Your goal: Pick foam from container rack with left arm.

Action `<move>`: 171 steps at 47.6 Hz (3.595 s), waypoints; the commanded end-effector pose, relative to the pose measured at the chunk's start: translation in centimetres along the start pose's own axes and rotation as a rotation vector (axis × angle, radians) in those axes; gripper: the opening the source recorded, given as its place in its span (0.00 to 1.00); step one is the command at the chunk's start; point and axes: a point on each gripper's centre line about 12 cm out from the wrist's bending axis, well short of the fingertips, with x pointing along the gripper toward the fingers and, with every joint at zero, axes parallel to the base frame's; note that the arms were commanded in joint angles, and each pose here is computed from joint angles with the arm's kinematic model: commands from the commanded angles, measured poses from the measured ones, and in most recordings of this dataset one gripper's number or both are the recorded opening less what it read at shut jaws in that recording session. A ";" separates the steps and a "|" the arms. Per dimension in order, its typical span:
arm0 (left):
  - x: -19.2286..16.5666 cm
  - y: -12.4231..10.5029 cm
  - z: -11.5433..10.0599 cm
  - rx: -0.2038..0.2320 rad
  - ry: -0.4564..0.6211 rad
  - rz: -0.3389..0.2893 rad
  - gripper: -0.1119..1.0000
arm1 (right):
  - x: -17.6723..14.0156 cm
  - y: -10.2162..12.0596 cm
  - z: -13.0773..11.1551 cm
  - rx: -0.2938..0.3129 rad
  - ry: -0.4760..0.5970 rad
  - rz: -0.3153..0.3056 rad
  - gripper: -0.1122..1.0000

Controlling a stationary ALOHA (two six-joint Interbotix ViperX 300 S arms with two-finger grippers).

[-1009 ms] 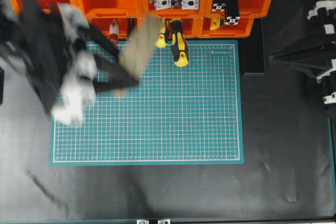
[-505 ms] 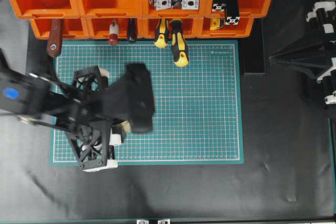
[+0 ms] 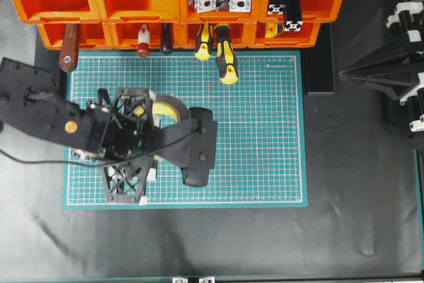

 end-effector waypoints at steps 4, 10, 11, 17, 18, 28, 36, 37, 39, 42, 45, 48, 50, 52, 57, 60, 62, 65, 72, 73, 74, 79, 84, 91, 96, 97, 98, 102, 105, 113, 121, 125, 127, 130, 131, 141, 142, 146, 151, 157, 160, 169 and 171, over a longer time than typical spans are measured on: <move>-1.6 1.1 0.7 0.024 -0.045 0.005 0.36 | 0.2 0.1 1.1 0.005 -0.024 0.004 0.09; -1.6 1.3 0.7 0.056 -0.045 0.007 0.36 | 0.2 0.1 1.2 0.006 -0.026 0.004 0.09; -1.6 1.3 0.7 0.061 -0.045 0.008 0.36 | 0.2 0.1 1.2 0.005 -0.026 0.004 0.09; -1.6 1.7 0.7 0.063 -0.046 0.010 0.36 | 0.2 0.1 1.2 0.006 -0.027 0.004 0.09; -1.5 1.8 0.7 0.059 -0.044 0.010 0.36 | 0.2 0.2 1.2 0.006 -0.027 0.005 0.09; -1.6 2.7 0.7 0.042 -0.046 0.015 0.36 | 0.2 0.1 1.2 0.005 -0.026 0.004 0.09; -1.5 3.3 0.5 0.035 -0.039 0.019 0.36 | 0.2 0.1 1.2 0.005 -0.026 0.004 0.09; -1.6 3.3 0.4 0.034 -0.039 0.019 0.37 | 0.2 0.1 1.1 0.006 -0.024 0.004 0.09; -1.4 3.4 0.2 0.038 -0.033 0.019 0.44 | 0.2 0.1 1.2 0.005 -0.026 0.004 0.09; -1.2 3.7 -0.3 0.041 -0.022 0.023 0.61 | 0.2 0.1 1.1 0.006 -0.024 0.004 0.09; -1.2 3.7 -0.7 0.047 -0.019 0.023 0.76 | 0.2 0.1 1.2 0.005 -0.026 0.004 0.09; -1.1 3.8 -1.1 0.046 -0.014 0.024 0.87 | 0.2 0.2 1.2 0.006 -0.026 0.005 0.09; -1.0 3.8 -1.4 0.044 -0.006 0.023 0.91 | 0.2 0.1 1.1 0.006 -0.024 0.004 0.09; -1.0 3.8 -1.6 0.040 -0.003 0.023 0.92 | 0.2 0.1 1.1 0.006 -0.024 0.004 0.09; -1.1 3.6 -1.9 0.034 -0.004 0.021 0.92 | 0.2 0.1 1.2 0.006 -0.029 0.004 0.09; -1.3 3.6 -1.9 0.032 -0.010 0.021 0.92 | 0.2 0.2 1.2 0.006 -0.029 0.006 0.09; -1.4 3.5 -1.9 0.029 -0.016 0.020 0.92 | 0.2 0.2 1.3 0.006 -0.032 0.004 0.09; -1.7 3.5 -1.8 0.022 -0.029 0.019 0.92 | 0.2 0.2 1.3 0.006 -0.033 0.005 0.09; -2.2 3.5 -1.8 0.010 -0.048 0.016 0.92 | 0.2 0.2 1.3 0.006 -0.033 0.005 0.09; -2.3 3.6 -1.8 0.005 -0.053 0.015 0.92 | 0.2 0.2 1.3 0.006 -0.033 0.005 0.09; -2.4 3.5 -1.8 0.003 -0.056 0.016 0.92 | 0.2 0.2 1.3 0.006 -0.035 0.005 0.09; -3.7 3.5 -1.5 -0.033 -0.114 0.007 0.92 | 0.2 0.2 1.3 0.006 -0.033 0.005 0.09; -6.2 3.7 -1.7 -0.084 -0.197 -0.003 0.91 | 0.2 0.2 1.3 0.006 -0.033 0.006 0.09; -10.5 3.5 -2.6 -0.087 -0.353 -0.031 0.88 | 0.2 0.2 1.3 0.006 -0.033 0.008 0.09; -13.5 3.1 -3.6 -0.083 -0.496 -0.061 0.86 | 0.2 0.2 1.4 0.006 -0.036 0.008 0.09; -13.9 3.0 -3.8 -0.081 -0.520 -0.068 0.86 | 0.1 0.2 1.4 0.006 -0.036 0.008 0.09; -14.3 3.0 -4.1 -0.077 -0.543 -0.072 0.86 | 0.1 0.2 1.4 0.006 -0.038 0.008 0.09; -15.2 2.9 -4.9 -0.072 -0.635 -0.092 0.86 | 0.1 0.2 1.4 0.006 -0.038 0.008 0.09; -16.0 2.7 -5.5 -0.065 -0.725 -0.111 0.86 | 0.1 0.2 1.4 0.006 -0.039 0.008 0.09; -18.9 3.2 -7.5 -0.016 -1.028 -0.124 0.84 | 0.0 0.2 1.6 0.006 -0.042 0.009 0.09; -19.2 3.7 -10.5 0.053 -1.125 -0.085 0.81 | -0.1 0.2 1.6 0.006 -0.045 0.009 0.09; -19.4 4.0 -11.9 0.053 -1.151 -0.080 0.80 | -0.1 0.2 1.5 0.006 -0.044 0.009 0.09; -19.4 4.1 -12.6 0.057 -1.161 -0.076 0.80 | -0.1 0.2 1.6 0.006 -0.044 0.009 0.09; -19.7 4.2 -13.6 0.057 -1.179 -0.078 0.80 | -0.1 0.2 1.6 0.005 -0.044 0.009 0.09; -19.7 4.2 -14.0 0.058 -1.184 -0.079 0.80 | -0.1 0.2 1.6 0.006 -0.044 0.009 0.09; -20.0 4.3 -16.0 0.047 -1.266 -0.092 0.80 | -0.1 0.2 1.6 0.003 -0.044 0.009 0.09; -20.0 4.3 -16.1 0.047 -1.275 -0.093 0.80 | -0.1 0.2 1.5 0.005 -0.042 0.009 0.09; -19.8 4.3 -16.4 0.048 -1.295 -0.095 0.80 | -0.1 0.2 1.5 0.005 -0.042 0.009 0.09; -19.8 4.4 -16.9 0.046 -1.304 -0.097 0.80 | -0.1 0.2 1.6 0.003 -0.044 0.009 0.09; -19.5 4.5 -17.3 0.042 -1.302 -0.096 0.80 | -0.1 0.2 1.6 0.000 -0.048 0.009 0.09; -19.3 4.5 -17.5 0.039 -1.303 -0.096 0.80 | -0.1 0.3 1.7 -0.002 -0.051 0.011 0.09; -19.4 4.7 -17.8 0.028 -1.312 -0.096 0.80 | -0.1 0.3 1.8 -0.006 -0.057 0.011 0.09; -19.5 4.7 -17.9 0.027 -1.315 -0.095 0.80 | -0.1 0.3 1.9 -0.008 -0.068 0.010 0.09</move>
